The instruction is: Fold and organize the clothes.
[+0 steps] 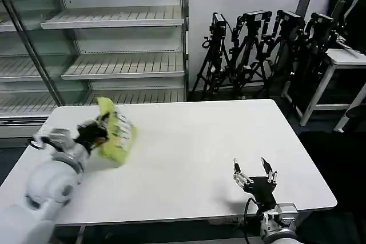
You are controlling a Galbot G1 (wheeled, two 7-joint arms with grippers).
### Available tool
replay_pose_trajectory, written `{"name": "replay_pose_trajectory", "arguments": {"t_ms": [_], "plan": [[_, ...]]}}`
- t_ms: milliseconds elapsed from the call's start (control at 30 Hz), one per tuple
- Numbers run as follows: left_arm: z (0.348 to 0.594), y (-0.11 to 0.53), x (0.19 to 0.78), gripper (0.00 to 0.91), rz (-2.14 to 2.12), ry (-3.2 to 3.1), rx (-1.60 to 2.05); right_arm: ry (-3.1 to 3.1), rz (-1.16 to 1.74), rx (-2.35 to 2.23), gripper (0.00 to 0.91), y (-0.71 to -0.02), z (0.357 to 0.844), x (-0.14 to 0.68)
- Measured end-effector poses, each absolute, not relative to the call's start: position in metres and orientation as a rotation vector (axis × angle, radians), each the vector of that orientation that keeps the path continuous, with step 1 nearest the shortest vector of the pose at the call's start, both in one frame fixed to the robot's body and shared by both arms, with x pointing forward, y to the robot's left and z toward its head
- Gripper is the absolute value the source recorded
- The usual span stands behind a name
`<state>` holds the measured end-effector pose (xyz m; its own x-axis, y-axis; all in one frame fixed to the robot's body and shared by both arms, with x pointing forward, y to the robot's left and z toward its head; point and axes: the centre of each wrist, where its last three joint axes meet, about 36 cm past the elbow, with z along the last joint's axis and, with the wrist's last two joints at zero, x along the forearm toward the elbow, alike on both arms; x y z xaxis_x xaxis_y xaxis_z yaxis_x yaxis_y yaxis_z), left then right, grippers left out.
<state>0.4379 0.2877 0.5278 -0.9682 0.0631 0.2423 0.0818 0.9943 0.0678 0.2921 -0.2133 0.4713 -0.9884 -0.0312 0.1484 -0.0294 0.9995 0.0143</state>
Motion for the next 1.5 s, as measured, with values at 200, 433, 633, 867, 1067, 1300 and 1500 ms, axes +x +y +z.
{"name": "replay_pose_trajectory", "arguments": {"t_ms": [200,433,633,867,1067,1300,1500], "plan": [[0.484,0.226,0.447,0.040,-0.158,-2.853,-0.197,-2.998,-0.012,0.023,0.907,-0.217,0.474,0.288],[0.489,0.174,0.455,0.040,-0.088,-2.865,-0.325,-2.998,-0.019,0.003,0.907,-0.219,0.474,0.287],[0.530,0.162,0.455,0.040,0.138,-2.880,-0.456,-2.993,-0.016,0.002,0.907,-0.219,0.471,0.290],[0.557,0.175,0.454,0.040,0.478,-2.789,-0.577,-2.984,-0.004,-0.001,0.907,-0.220,0.467,0.292],[0.560,0.220,0.457,0.040,0.684,-2.694,-0.511,-2.975,0.005,-0.003,0.907,-0.222,0.462,0.294],[0.540,0.288,0.470,0.040,0.703,-2.626,-0.242,-2.970,0.019,0.008,0.907,-0.222,0.457,0.296],[0.530,0.343,0.474,0.040,0.638,-2.639,-0.013,-2.969,0.023,0.004,0.907,-0.223,0.458,0.294]]}}
